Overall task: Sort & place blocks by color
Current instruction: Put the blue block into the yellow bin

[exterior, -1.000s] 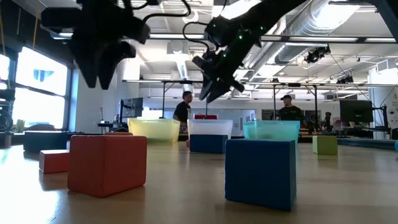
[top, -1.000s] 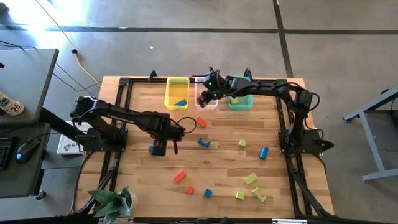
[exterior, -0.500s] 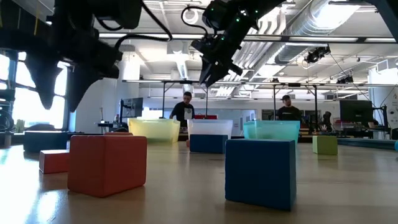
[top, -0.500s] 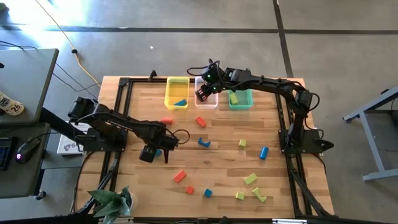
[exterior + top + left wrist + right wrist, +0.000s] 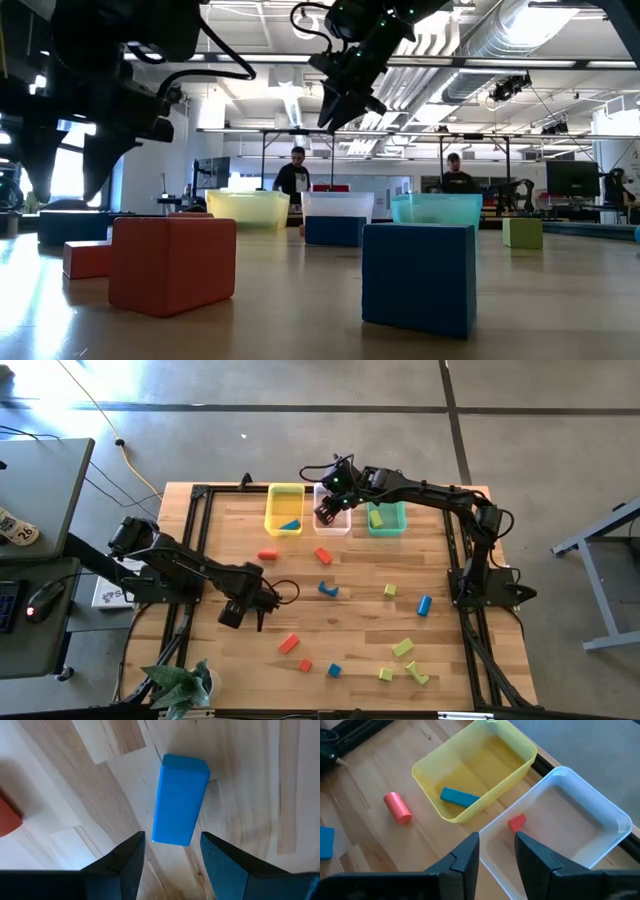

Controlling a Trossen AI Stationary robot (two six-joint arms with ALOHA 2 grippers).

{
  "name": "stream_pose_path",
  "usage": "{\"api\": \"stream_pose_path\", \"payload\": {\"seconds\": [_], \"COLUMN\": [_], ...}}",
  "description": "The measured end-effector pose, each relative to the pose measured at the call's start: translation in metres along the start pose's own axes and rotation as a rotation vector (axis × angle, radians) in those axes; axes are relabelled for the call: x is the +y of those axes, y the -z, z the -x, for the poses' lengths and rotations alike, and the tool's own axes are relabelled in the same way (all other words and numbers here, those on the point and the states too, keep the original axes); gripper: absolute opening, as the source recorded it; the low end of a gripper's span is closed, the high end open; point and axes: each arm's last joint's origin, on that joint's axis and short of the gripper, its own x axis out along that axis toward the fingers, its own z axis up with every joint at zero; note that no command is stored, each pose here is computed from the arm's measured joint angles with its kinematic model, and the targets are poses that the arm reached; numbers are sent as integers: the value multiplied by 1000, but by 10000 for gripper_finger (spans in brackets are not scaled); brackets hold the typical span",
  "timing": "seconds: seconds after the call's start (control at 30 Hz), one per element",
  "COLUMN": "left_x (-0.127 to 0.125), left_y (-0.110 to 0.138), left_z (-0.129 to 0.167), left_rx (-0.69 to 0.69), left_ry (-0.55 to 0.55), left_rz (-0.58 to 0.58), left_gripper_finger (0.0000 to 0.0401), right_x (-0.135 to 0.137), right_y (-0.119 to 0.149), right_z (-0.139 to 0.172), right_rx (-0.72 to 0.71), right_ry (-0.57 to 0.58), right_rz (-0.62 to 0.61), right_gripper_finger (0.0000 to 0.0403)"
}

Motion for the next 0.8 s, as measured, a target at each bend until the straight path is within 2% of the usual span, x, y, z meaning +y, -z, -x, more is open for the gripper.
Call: {"api": "stream_pose_path", "payload": {"seconds": [0.8], "left_x": [-2], "left_y": [0], "left_z": [-29], "left_rx": [-89], "left_ry": [-4], "left_rz": [-10], "left_gripper_finger": [179], "right_x": [1], "right_y": [0], "right_z": [0], "right_rx": [8], "right_ry": [-36], "right_rz": [-27], "right_gripper_finger": [113]}}
